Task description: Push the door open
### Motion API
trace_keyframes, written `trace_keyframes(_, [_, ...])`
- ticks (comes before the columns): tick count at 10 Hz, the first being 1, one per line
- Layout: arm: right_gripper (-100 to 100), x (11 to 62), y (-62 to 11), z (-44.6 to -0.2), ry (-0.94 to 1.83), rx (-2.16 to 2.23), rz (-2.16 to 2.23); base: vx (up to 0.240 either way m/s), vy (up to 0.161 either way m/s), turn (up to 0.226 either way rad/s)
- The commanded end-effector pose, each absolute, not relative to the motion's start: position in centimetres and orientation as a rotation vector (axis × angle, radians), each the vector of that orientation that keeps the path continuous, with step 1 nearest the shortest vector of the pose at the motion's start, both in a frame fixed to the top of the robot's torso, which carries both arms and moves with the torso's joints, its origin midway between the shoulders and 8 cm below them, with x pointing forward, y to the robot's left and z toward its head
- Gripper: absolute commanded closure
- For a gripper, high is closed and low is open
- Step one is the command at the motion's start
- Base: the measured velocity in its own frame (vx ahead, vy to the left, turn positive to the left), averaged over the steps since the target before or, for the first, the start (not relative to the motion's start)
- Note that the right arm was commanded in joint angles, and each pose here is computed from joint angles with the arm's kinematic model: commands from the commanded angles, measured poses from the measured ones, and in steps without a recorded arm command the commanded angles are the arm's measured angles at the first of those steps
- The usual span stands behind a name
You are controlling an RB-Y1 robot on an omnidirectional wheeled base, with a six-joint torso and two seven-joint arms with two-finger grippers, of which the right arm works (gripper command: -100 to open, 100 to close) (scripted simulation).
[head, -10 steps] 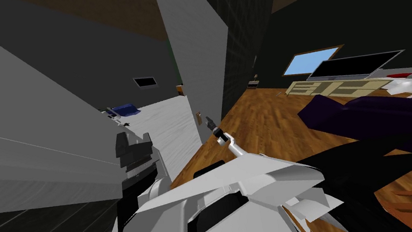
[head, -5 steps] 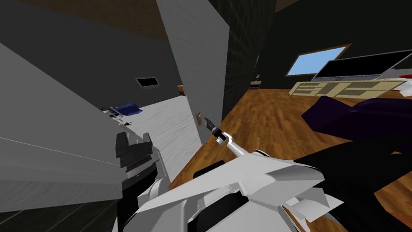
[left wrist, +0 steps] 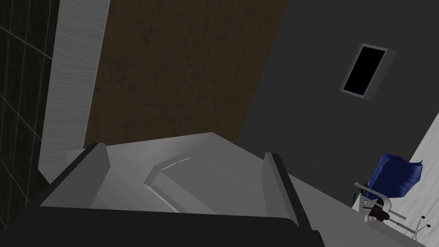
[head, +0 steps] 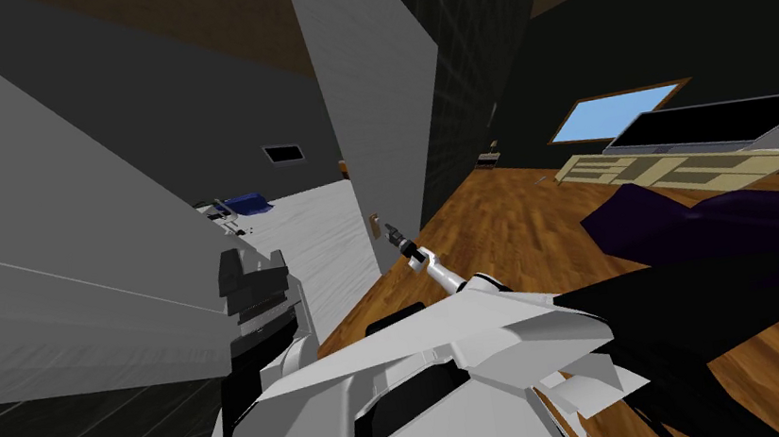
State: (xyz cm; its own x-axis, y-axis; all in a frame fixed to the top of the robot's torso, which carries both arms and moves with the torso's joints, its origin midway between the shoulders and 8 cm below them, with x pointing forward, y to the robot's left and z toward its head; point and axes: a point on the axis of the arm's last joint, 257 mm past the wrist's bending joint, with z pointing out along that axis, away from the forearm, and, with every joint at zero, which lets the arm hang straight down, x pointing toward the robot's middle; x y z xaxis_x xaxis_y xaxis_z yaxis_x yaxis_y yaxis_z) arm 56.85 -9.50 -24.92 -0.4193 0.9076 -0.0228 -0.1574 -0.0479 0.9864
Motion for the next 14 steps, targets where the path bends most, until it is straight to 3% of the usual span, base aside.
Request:
trace_keyframes(1, [-100, 57.1, -9.6, -25.7, 1.4, 0.871, 1.597, 0.034, -0.08, 0.016])
trace_keyframes(11, [-100, 59.3, -9.1, -29.6, 1.554, 0.94, 1.556, 0.031, -0.073, 0.044])
trace_keyframes(14, [-100, 59.3, -9.1, -29.5, 1.545, 0.944, 1.553, 0.101, 0.032, 0.025])
